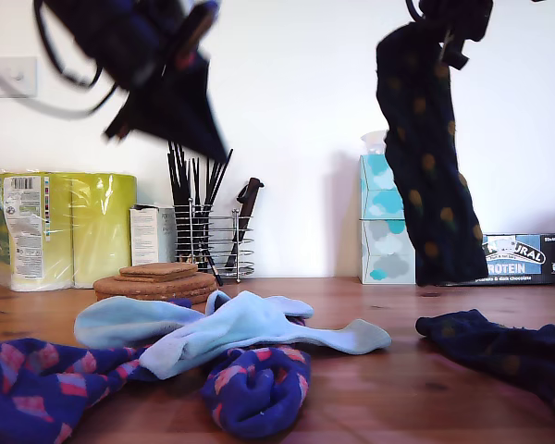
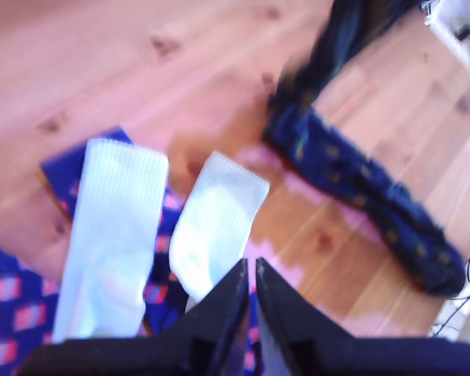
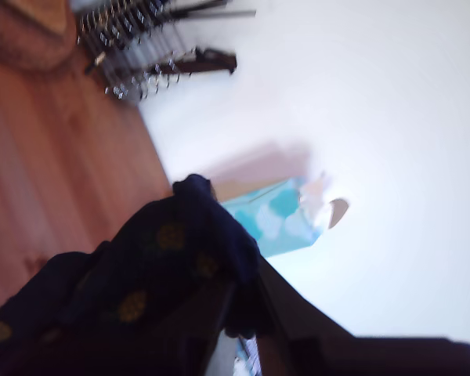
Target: Pair up the socks based on colour and pattern, by placing each sock on top of its pair
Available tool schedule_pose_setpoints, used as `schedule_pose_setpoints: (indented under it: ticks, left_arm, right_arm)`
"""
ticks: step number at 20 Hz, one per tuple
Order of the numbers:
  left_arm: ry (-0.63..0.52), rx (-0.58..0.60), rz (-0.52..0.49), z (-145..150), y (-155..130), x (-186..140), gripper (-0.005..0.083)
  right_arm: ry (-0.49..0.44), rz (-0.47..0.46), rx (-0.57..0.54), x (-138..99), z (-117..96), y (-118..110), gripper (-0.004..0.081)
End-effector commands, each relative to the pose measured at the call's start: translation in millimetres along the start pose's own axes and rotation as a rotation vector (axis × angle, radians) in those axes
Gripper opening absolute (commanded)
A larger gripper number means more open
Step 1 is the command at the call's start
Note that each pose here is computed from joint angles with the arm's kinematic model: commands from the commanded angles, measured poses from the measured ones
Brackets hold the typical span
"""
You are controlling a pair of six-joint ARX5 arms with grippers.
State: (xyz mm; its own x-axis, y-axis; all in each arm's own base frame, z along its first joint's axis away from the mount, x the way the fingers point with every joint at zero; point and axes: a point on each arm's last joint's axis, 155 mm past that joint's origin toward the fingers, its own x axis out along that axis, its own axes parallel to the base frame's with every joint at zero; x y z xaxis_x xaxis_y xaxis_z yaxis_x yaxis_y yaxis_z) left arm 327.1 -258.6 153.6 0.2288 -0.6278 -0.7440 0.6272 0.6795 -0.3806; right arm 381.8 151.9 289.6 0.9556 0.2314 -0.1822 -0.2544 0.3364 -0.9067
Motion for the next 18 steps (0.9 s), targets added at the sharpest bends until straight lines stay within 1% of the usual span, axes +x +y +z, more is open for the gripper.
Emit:
schedule_pose_setpoints:
  ticks: [1,3,4,5,8,10,12,15,16,18]
  left_arm:
    - [-0.002,-0.009,0.006,-11,5,-2,-0.0021]
    - [0.001,-0.012,0.007,-21,5,-3,-0.0021]
    - [-0.011,-0.006,0.007,-21,4,-5,-0.0021]
    - [-0.023,0.0,0.007,-19,2,-8,-0.0021]
    - [-0.072,0.024,0.0,-9,-5,-20,-0.0021]
    - [-0.093,0.033,0.003,-5,-7,-27,-0.0021]
    - [-0.106,0.034,0.007,-3,-7,-31,-0.0021]
    - [-0.11,0.034,0.006,-3,-7,-33,-0.0021]
    - [-0.109,0.034,0.004,-3,-7,-33,-0.0021]
    - [-0.11,0.034,0.003,-3,-8,-33,-0.0021]
  right_arm:
    - [0.034,0.023,0.003,1,-12,7,-0.0013]
    - [0.066,0.058,0.031,1,-23,14,-0.0013]
    - [0.086,0.084,0.049,0,-29,21,-0.0013]
    - [0.11,0.12,0.066,-1,-35,30,-0.0013]
    - [0.152,0.269,0.079,-10,-45,66,-0.0013]
    - [0.189,0.356,0.113,-21,-50,88,-0.0013]
    - [0.237,0.455,0.137,-42,-55,110,-0.0013]
    - [0.292,0.561,0.2,-81,-59,128,-0.0013]
    - [0.31,0.619,0.227,-97,-59,139,-0.0013]
    - [0.37,0.785,0.301,-135,-61,168,-0.0013]
